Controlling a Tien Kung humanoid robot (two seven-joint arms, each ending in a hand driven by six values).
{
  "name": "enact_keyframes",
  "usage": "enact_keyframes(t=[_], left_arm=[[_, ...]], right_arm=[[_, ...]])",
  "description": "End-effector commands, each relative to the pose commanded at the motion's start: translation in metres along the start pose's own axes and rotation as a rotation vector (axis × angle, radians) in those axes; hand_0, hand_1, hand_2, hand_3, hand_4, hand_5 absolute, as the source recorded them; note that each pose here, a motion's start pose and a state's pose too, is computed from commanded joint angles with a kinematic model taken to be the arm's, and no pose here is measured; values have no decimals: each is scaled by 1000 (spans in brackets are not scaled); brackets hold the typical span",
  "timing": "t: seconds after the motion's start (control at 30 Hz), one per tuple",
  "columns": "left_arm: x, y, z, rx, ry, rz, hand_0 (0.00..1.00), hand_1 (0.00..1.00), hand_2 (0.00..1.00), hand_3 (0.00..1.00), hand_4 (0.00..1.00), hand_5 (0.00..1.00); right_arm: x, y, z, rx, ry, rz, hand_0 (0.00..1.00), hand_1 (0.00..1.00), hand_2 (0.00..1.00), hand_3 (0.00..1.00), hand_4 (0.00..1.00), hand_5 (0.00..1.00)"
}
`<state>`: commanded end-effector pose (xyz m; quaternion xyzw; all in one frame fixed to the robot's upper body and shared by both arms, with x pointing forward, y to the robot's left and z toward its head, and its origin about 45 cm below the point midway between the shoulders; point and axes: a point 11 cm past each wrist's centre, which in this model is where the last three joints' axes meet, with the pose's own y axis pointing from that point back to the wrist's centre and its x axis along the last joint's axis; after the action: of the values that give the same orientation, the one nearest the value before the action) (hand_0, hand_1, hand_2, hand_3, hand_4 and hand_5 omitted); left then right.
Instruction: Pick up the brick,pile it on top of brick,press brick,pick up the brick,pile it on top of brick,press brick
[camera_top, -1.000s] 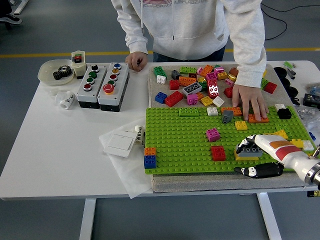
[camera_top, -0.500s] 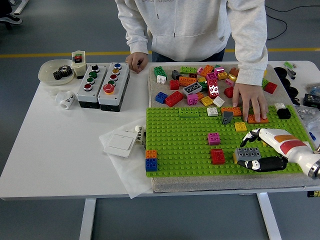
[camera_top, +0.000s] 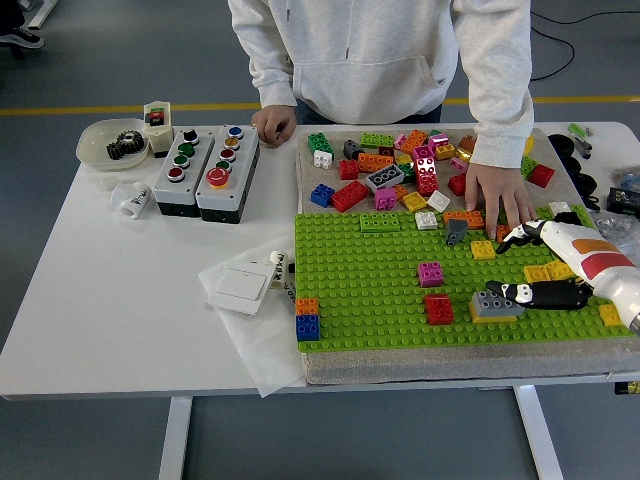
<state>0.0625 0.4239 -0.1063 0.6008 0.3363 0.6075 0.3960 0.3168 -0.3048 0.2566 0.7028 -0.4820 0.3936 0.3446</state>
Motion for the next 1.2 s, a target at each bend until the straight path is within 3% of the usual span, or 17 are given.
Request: enact_keyframes(t=[0.5,1.2], left_arm=[[0,0,-1,7,-7,1,777,793,840,623,655,690],[0,0,0,6,-13,-2,780,794,840,621,655,691]], right_arm=[[4,-4,22,-83,-120,97,713,689,733,635,903,529],[0,-6,30,-119,-231,120,731,710,746,662,902,531]])
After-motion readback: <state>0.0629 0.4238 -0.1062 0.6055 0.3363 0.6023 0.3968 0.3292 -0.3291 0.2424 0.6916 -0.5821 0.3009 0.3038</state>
